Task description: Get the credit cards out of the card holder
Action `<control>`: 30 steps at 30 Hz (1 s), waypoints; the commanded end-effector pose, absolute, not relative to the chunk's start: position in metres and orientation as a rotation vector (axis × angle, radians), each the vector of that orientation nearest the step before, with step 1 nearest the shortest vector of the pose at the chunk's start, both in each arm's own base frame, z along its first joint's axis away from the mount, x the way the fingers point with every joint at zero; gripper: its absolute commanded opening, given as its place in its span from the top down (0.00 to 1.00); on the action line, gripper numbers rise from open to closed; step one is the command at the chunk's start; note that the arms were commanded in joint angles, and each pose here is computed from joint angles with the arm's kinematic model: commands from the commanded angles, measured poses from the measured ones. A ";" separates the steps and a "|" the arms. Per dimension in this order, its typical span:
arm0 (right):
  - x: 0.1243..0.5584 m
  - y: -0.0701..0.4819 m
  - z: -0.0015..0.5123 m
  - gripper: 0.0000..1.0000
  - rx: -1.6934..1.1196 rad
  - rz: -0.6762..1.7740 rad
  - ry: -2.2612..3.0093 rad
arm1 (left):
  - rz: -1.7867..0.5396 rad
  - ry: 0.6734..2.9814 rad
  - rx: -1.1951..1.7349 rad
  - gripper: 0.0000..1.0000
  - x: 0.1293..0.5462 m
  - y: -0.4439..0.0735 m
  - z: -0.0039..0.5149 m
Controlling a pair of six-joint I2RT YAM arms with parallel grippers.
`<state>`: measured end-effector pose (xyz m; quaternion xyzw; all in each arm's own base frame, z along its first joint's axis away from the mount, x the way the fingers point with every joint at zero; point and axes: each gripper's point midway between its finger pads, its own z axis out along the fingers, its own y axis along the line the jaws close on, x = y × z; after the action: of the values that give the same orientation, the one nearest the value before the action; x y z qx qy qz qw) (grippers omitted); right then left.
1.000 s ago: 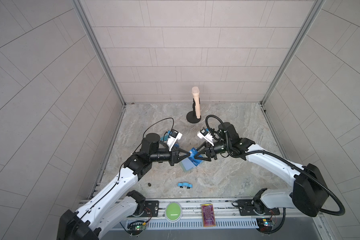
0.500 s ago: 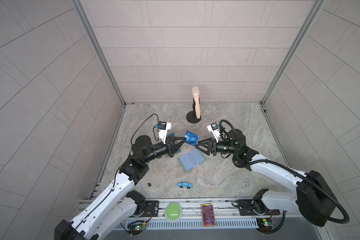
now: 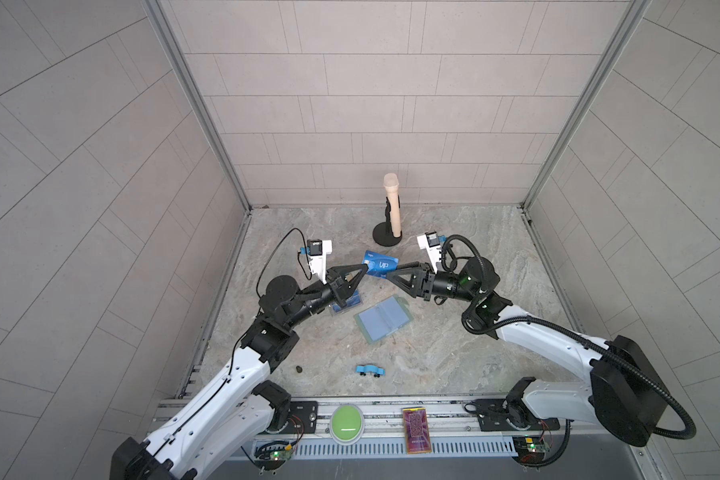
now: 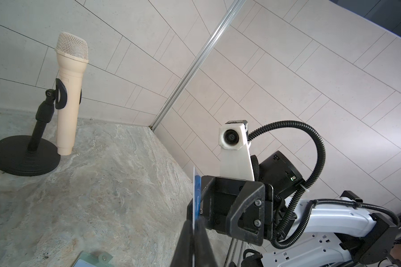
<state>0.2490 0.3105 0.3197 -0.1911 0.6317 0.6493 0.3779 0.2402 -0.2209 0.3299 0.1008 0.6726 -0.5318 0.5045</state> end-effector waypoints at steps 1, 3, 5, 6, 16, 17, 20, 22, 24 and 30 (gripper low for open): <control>0.242 0.314 0.338 0.63 -0.513 1.712 1.540 | -1.303 1.561 0.229 1.00 0.239 -0.219 0.342; 0.241 0.316 0.337 0.69 -0.517 1.717 1.538 | -1.312 1.552 0.225 1.00 0.239 -0.219 0.345; 0.241 0.316 0.336 0.75 -0.520 1.717 1.537 | -1.315 1.548 0.226 1.00 0.239 -0.219 0.346; 0.241 0.316 0.336 0.78 -0.518 1.717 1.535 | -1.318 1.548 0.224 0.99 0.239 -0.219 0.346; 0.239 0.314 0.341 0.96 -0.520 1.712 1.513 | -1.327 1.554 0.226 0.78 0.236 -0.218 0.342; 0.239 0.314 0.340 0.97 -0.521 1.710 1.513 | -1.325 1.559 0.226 0.71 0.236 -0.218 0.340; 0.237 0.312 0.337 0.98 -0.534 1.691 1.508 | -1.313 1.577 0.249 0.52 0.234 -0.219 0.337; 0.237 0.310 0.331 0.98 -0.550 1.653 1.509 | -1.283 1.604 0.276 0.43 0.232 -0.219 0.334; 0.235 0.308 0.325 0.98 -0.584 1.624 1.529 | -1.231 1.659 0.322 0.32 0.228 -0.218 0.327; 0.230 0.298 0.288 1.00 -0.733 1.402 1.721 | -0.950 1.883 0.476 0.23 0.221 -0.194 0.306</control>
<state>0.2384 0.3053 0.2978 -0.2378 0.6570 0.6038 0.3837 0.2297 -0.2105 0.3206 0.1510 0.7292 -0.4575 0.4859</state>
